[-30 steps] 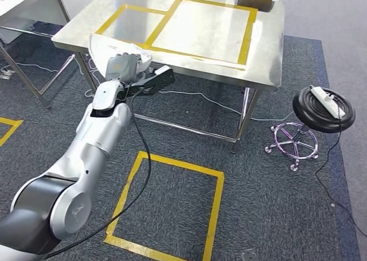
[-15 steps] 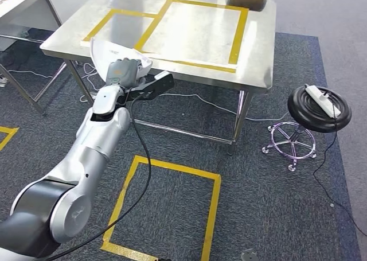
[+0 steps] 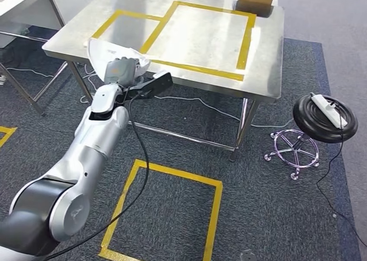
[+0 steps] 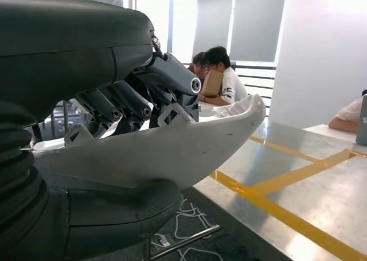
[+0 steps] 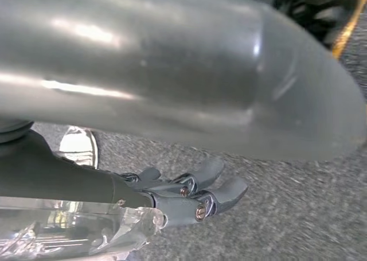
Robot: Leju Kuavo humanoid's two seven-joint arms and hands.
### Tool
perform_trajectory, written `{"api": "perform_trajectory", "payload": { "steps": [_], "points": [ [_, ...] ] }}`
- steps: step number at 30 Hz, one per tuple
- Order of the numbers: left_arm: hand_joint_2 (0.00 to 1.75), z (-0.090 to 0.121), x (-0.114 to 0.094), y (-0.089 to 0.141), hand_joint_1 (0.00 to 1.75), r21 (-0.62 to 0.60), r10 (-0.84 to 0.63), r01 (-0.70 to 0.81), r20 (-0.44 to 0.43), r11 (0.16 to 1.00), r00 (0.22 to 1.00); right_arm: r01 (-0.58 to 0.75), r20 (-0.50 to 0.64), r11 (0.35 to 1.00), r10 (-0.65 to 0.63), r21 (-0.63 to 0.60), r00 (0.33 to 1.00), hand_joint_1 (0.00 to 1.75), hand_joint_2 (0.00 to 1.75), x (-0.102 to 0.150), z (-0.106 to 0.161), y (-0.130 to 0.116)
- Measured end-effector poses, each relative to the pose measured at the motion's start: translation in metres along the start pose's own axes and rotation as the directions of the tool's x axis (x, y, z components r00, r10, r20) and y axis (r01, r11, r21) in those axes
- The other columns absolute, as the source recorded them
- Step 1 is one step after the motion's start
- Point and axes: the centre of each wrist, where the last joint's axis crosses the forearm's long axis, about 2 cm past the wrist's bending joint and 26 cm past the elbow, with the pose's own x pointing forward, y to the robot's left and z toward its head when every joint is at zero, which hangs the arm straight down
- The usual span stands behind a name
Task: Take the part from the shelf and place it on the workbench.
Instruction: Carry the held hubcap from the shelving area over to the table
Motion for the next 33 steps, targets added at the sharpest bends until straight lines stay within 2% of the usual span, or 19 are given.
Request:
{"api": "perform_trajectory", "payload": {
  "steps": [33],
  "points": [
    [1.75, -0.0014, -0.0021, 0.003, 1.75, 0.009, -0.003, 0.003, -0.001, 1.0, 1.0, -0.022, 0.01, 1.0, 0.022, 0.008, 1.0, 0.0, 0.0, 0.0049, 0.0003, 0.0026]
  ]
}}
